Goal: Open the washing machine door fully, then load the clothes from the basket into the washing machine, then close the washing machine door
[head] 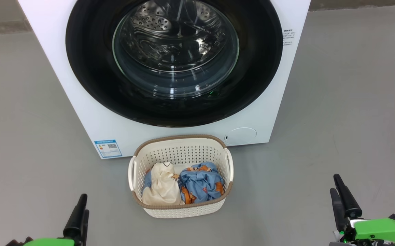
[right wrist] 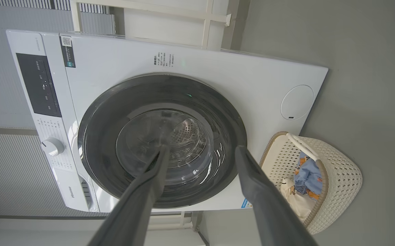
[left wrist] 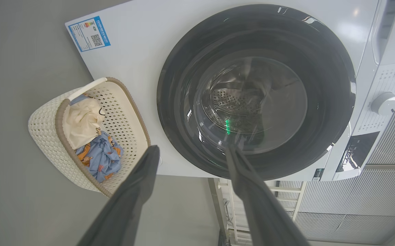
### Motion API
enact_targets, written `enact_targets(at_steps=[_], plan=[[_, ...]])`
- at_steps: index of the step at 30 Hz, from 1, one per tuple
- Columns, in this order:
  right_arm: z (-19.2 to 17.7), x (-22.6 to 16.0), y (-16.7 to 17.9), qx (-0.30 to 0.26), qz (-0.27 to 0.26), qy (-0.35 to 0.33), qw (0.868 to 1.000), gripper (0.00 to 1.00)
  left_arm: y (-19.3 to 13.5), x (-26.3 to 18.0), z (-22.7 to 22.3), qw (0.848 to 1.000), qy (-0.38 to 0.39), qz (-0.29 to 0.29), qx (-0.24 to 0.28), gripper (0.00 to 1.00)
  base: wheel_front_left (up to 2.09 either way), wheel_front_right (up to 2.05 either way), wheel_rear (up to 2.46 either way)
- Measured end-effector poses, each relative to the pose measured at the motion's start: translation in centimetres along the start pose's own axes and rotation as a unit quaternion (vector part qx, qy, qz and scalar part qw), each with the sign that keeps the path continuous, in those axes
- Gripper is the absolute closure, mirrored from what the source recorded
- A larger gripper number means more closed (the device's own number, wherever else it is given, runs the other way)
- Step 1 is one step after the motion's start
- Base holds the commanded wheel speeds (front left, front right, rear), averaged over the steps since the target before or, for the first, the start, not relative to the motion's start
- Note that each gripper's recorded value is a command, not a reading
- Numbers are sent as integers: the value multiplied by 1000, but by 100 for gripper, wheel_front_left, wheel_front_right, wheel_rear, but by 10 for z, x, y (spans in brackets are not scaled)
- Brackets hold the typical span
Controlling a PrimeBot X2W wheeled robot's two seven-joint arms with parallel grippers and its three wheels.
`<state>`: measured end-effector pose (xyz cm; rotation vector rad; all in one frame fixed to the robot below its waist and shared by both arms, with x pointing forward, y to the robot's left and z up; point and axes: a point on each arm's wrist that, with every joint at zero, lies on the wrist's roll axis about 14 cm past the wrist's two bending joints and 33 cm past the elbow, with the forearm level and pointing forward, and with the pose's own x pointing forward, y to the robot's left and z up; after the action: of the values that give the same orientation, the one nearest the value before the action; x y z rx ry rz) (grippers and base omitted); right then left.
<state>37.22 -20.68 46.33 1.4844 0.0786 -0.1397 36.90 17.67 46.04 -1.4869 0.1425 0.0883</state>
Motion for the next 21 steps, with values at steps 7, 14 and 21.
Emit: enact_targets(at_steps=[7,14,21], plan=[[-1,4,6,-38,7,0,999,0,-5,2,-2,999,2,-6,47,0,0,0,0],[-1,7,11,-89,13,-1,996,0,-13,4,-3,994,5,-18,112,0,0,0,0],[-1,9,15,-140,19,1,990,0,-15,4,-6,984,11,-24,175,0,0,0,0]])
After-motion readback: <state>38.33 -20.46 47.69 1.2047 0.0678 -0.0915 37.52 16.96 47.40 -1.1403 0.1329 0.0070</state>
